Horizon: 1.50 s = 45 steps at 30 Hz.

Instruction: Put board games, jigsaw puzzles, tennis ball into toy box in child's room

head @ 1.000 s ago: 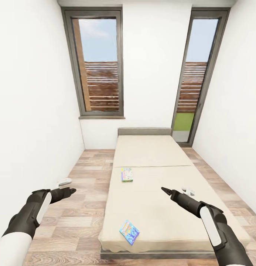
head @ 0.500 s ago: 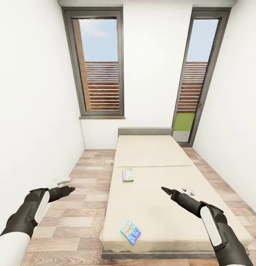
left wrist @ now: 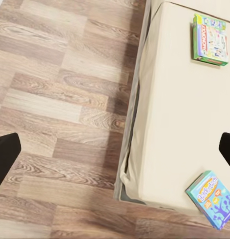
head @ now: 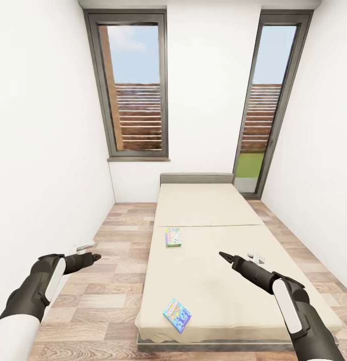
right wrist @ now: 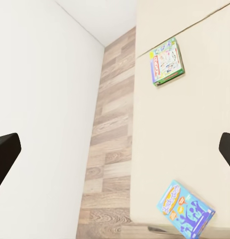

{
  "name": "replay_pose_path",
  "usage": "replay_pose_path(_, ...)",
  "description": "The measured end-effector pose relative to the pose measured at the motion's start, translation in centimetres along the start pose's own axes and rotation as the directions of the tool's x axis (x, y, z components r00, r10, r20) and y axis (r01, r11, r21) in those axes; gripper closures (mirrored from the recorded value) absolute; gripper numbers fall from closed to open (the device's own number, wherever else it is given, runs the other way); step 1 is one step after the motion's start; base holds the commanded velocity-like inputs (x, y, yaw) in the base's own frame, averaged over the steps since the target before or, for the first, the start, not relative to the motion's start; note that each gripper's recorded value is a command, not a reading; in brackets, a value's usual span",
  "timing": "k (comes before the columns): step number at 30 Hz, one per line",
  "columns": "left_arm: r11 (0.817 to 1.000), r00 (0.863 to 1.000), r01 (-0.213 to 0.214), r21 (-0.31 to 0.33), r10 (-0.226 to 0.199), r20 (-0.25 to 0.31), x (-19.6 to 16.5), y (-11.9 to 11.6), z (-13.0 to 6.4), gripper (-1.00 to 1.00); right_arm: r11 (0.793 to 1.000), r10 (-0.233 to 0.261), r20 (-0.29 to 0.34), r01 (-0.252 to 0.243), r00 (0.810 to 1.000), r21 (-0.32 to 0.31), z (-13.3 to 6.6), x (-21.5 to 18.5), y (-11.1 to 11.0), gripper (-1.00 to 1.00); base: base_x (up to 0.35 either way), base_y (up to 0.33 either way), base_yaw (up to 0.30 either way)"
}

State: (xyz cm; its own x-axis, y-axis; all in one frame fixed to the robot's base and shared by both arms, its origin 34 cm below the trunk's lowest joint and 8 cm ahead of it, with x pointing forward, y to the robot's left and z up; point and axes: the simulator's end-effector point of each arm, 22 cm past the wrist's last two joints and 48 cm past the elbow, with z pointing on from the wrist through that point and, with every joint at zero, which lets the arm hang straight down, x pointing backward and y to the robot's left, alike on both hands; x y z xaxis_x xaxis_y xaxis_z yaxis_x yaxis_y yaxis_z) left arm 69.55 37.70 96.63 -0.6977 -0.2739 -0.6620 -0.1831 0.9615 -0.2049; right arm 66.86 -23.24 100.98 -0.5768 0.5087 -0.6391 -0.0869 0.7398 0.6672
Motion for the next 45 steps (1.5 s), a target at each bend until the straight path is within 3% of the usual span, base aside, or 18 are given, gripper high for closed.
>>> replay_pose_path(11,0.999,0.998,0.033,0.013,-0.032,-0.049,0.8,0.0,0.3,-1.0,1.0,-0.002,0.002,0.002,1.0,0.001,0.7,0.2,-0.5,-1.0,0.0,0.0,0.0)
replay_pose_path(19,0.98,0.983,0.172,0.101,-0.164,-0.076,-0.1,-1.0,-0.8,-1.0,1.0,0.005,-0.006,-0.005,1.0,0.002,1.4,0.8,-0.9,-1.0,0.0,0.0,0.0)
replay_pose_path(22,0.962,0.971,0.233,0.146,-0.222,-0.083,-0.4,-1.3,-1.1,-1.0,0.999,0.031,-0.014,-0.031,0.999,-0.015,2.2,1.8,-0.2,-1.0,0.0,0.0,0.0)
replay_pose_path(25,0.953,0.965,0.257,0.161,-0.246,-0.087,-0.7,-0.9,-1.3,-1.0,0.997,0.071,-0.038,-0.072,0.997,-0.025,3.4,3.6,0.3,-1.0,0.0,0.0,0.0)
replay_pose_path(32,0.94,0.958,0.285,0.19,-0.273,-0.087,-0.9,-0.9,-1.0,-1.0,0.987,0.159,-0.127,-0.159,0.979,0.01,6.0,7.4,-1.6,-1.0,0.0,0.0,0.0)
replay_pose_path(36,0.929,0.954,0.3,0.216,-0.288,-0.088,-1.0,-1.4,-0.8,-1.0,0.975,0.223,-0.19,-0.219,0.956,0.043,7.8,9.7,-2.9,-1.0,0.0,0.0,0.0)
replay_pose_path(40,0.925,0.952,0.306,0.226,-0.293,-0.089,-0.9,-1.5,-0.5,-1.0,0.965,0.261,-0.214,-0.254,0.941,0.06,8.7,10.9,-3.6,-1.0,0.0,0.0,0.0)
replay_pose_path(45,0.923,0.951,0.308,0.23,-0.295,-0.089,-0.7,-1.6,-0.1,-1.0,0.961,0.276,-0.192,-0.268,0.942,0.068,9.2,10.9,-4.5,-1.0,0.0,0.0,0.0)
